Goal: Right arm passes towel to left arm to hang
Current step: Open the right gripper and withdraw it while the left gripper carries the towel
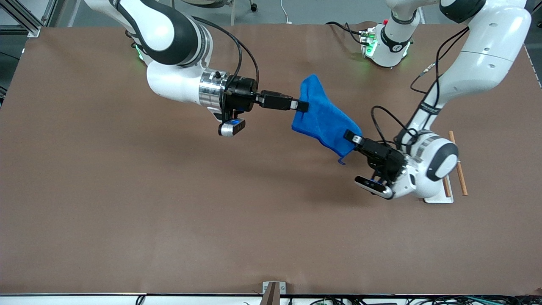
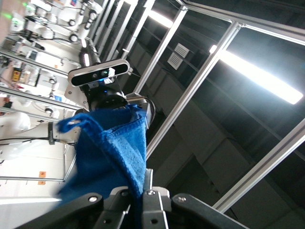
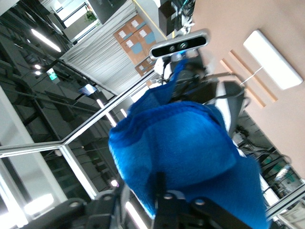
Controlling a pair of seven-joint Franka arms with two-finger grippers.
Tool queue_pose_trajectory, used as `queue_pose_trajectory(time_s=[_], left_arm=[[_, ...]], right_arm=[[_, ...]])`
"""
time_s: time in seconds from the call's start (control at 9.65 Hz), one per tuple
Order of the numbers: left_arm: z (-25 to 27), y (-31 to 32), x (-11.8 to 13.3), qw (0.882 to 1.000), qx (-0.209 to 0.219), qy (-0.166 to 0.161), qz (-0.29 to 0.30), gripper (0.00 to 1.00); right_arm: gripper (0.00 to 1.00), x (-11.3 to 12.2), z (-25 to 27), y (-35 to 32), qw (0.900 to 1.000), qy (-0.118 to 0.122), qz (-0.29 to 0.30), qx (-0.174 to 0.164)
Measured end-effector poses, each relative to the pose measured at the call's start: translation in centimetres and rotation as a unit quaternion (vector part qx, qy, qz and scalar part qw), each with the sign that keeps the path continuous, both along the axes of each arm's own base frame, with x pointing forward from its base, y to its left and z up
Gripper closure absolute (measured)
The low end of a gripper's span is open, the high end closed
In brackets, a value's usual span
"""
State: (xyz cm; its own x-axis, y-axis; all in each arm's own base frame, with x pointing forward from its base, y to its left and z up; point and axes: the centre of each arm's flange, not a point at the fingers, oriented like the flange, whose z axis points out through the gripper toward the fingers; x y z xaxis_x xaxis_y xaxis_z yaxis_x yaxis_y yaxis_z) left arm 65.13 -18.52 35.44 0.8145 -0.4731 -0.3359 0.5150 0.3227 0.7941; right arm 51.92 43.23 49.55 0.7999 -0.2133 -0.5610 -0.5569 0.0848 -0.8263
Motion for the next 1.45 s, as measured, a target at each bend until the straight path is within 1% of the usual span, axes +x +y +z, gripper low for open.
queue_pose_trajectory(time_s=[0.1,0.21,0.31,0.41,0.52,0.62,0.73,0.83,0.93,1.04,1.14,1.24,1.35,1.45], left_arm=[[0.8,1.5,0.9,0.999,0.031,0.005,-0.012,0.97],[1.6,3.1,1.6,0.998,0.065,0.008,-0.025,0.97],[2.3,4.8,2.1,0.995,0.098,0.015,-0.034,0.97],[2.7,6.6,2.2,0.99,0.136,0.019,-0.043,0.97],[3.1,8.6,2.4,0.981,0.186,0.023,-0.051,0.97],[3.3,10.5,2.5,0.97,0.236,0.024,-0.052,0.97],[3.2,12.2,2.4,0.954,0.294,0.026,-0.052,0.97],[3.0,13.3,2.3,0.935,0.351,0.021,-0.048,0.97],[3.2,13.8,2.3,0.916,0.4,0.017,-0.04,0.97],[3.5,13.9,2.6,0.898,0.438,0.023,-0.028,0.97],[3.9,14.0,2.8,0.877,0.479,0.028,-0.015,0.97],[4.3,14.4,2.8,0.852,0.524,0.023,-0.009,0.97],[4.6,14.9,2.7,0.831,0.555,0.016,-0.007,0.97],[4.8,15.4,2.7,0.818,0.576,0.014,-0.005,0.97]], right_arm=[[0.48,0.3,-0.5,-1.3,1.0,-0.015,-0.002,-0.023],[0.34,0.8,-0.9,-3.3,0.997,-0.043,0.0,-0.061],[0.17,1.5,-1.5,-5.3,0.991,-0.075,0.008,-0.109],[0.01,2.0,-2.6,-7.2,0.982,-0.101,0.022,-0.155],[0.0,2.5,-4.2,-9.0,0.971,-0.121,0.039,-0.203],[0.0,3.1,-6.0,-11.1,0.957,-0.137,0.056,-0.251],[0.0,3.8,-7.8,-13.6,0.94,-0.149,0.083,-0.295],[0.0,4.8,-9.2,-16.6,0.922,-0.156,0.116,-0.336],[0.0,5.9,-9.9,-20.0,0.902,-0.163,0.137,-0.376],[0.0,6.8,-10.1,-23.6,0.878,-0.171,0.154,-0.42],[0.0,7.3,-9.9,-27.2,0.854,-0.17,0.174,-0.46],[0.0,7.5,-9.5,-31.4,0.832,-0.159,0.19,-0.496],[0.0,7.5,-8.7,-35.7,0.812,-0.147,0.197,-0.529],[0.0,7.3,-7.4,-39.6,0.794,-0.137,0.198,-0.559]])
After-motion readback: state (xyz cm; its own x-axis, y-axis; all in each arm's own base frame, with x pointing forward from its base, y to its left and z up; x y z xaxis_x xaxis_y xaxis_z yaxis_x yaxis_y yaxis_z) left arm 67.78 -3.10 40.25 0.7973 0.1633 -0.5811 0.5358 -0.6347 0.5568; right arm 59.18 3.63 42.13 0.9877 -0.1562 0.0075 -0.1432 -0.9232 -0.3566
